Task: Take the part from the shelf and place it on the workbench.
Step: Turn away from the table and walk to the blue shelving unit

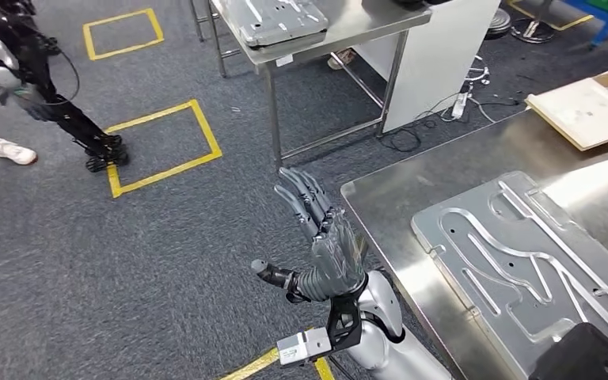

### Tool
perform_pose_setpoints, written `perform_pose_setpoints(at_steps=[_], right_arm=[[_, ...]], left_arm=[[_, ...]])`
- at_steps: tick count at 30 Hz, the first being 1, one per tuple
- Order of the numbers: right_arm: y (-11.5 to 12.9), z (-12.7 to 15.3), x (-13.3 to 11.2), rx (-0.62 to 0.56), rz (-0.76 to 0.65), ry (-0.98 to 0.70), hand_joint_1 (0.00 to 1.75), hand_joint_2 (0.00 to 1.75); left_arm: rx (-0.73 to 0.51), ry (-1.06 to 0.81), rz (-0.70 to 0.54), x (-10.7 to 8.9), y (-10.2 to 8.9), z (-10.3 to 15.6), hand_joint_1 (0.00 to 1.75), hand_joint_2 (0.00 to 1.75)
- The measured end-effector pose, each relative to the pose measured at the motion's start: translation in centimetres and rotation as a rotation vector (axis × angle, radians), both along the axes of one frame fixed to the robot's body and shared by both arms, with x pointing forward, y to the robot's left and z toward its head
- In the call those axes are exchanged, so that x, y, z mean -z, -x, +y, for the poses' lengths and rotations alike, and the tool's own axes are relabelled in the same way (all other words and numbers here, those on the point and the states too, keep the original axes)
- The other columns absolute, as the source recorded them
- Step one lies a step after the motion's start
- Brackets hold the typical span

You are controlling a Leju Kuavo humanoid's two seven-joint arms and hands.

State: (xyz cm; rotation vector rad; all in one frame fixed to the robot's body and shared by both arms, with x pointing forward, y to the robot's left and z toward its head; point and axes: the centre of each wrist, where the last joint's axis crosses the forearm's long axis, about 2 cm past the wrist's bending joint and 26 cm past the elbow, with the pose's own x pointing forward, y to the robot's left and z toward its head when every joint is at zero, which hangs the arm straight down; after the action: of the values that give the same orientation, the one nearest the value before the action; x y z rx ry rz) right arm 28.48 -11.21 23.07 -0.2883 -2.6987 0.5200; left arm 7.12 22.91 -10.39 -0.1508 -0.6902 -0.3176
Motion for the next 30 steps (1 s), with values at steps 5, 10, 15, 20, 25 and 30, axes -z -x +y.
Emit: perform_pose_setpoints(at_steps=[5, 10, 15, 20, 25, 30], right_arm=[[0.0, -0.01, 0.14, 0.004, 0.004, 0.001, 0.0, 1.75], [-0.04, 0.02, 0.04, 0.006, 0.0, 0.001, 0.0, 1.75], [-0.03, 0.04, -0.05, 0.007, -0.005, 0.001, 0.0, 1.75], [0.03, -0.12, 0.23, 0.011, 0.0, 0.009, 0.0, 1.75], [0.03, -0.17, 0.26, 0.016, -0.004, 0.014, 0.0, 1.75], [-0.01, -0.14, 0.15, 0.018, -0.008, 0.014, 0.0, 1.75]], left_arm=[[0.002, 0.0, 0.001, 0.01, 0.06, -0.02, 0.0, 0.0], [0.004, -0.001, -0.002, -0.01, -0.07, -0.01, 0.0, 0.0], [0.007, -0.001, -0.001, 0.0, 0.02, -0.03, 0.0, 0.0], [0.01, -0.001, -0.001, 0.0, 0.0, -0.04, 0.0, 0.0], [0.014, -0.001, -0.002, -0.02, -0.04, -0.12, 0.0, 0.0], [0.015, -0.003, 0.002, 0.01, 0.12, -0.05, 0.0, 0.0]])
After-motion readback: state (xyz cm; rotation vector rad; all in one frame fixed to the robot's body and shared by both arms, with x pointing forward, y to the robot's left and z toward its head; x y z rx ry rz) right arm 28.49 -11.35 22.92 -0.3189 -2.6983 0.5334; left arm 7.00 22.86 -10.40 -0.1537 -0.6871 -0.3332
